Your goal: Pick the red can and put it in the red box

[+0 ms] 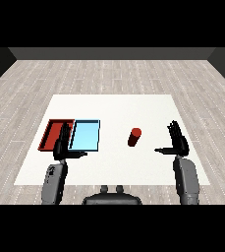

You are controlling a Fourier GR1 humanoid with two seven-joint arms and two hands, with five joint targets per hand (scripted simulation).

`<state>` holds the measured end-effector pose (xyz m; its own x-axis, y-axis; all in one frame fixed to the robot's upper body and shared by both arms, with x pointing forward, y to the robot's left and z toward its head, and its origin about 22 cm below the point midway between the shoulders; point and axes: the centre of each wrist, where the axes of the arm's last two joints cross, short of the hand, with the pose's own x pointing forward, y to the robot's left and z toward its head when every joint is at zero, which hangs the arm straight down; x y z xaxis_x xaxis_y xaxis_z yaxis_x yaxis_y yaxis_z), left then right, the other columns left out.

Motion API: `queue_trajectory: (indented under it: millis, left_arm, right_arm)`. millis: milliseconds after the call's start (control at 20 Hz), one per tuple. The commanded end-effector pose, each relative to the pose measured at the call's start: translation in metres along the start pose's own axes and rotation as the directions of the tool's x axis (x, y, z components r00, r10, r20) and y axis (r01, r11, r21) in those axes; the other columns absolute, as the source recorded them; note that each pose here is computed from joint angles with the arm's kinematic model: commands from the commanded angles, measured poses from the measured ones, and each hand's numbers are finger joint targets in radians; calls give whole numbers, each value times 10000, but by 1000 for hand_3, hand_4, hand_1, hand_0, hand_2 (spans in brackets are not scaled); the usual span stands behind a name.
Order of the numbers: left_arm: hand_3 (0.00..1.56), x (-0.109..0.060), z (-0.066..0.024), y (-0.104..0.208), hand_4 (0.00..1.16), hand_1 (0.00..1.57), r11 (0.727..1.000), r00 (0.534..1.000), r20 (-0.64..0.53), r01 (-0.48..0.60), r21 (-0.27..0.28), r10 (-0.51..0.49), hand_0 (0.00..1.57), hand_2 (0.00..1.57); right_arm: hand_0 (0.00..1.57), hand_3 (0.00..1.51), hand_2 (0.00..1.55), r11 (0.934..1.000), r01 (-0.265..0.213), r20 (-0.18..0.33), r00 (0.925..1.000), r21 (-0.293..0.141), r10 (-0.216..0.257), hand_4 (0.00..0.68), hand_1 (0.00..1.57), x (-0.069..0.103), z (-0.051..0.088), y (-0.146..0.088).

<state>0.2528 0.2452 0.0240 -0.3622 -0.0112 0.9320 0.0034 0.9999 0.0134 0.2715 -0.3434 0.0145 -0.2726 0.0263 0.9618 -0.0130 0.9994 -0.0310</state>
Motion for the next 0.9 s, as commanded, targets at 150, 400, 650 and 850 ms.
queue_trajectory:
  millis: [150, 400, 650, 850]
  left_arm:
    - [0, -38, 102, -38, 0, 0, 10000, 9979, 638, 89, -6, -89, 0, 0]
    - [0, -168, 207, 75, 0, 0, 9999, 9975, 709, -35, -100, 42, 0, 0]
    - [0, -147, 153, 0, 0, 0, 9975, 9936, 892, -683, -199, 698, 0, 0]
    - [0, -4, 152, -138, 0, 0, 9983, 9943, 895, -573, -123, 582, 0, 0]
  right_arm:
    - [0, 0, 0, 9999, 15, 865, 9962, 120, -26, 0, 0, -161, -97, -153]
    - [0, 0, 0, 9998, 185, 536, 9984, 108, -190, 0, 0, -206, -34, -156]
    - [0, 0, 0, 9992, 301, 228, 9993, 266, -307, 0, 0, -245, -146, -44]
    - [0, 0, 0, 9947, 828, -81, 9966, 613, -825, 0, 0, -275, -261, 16]
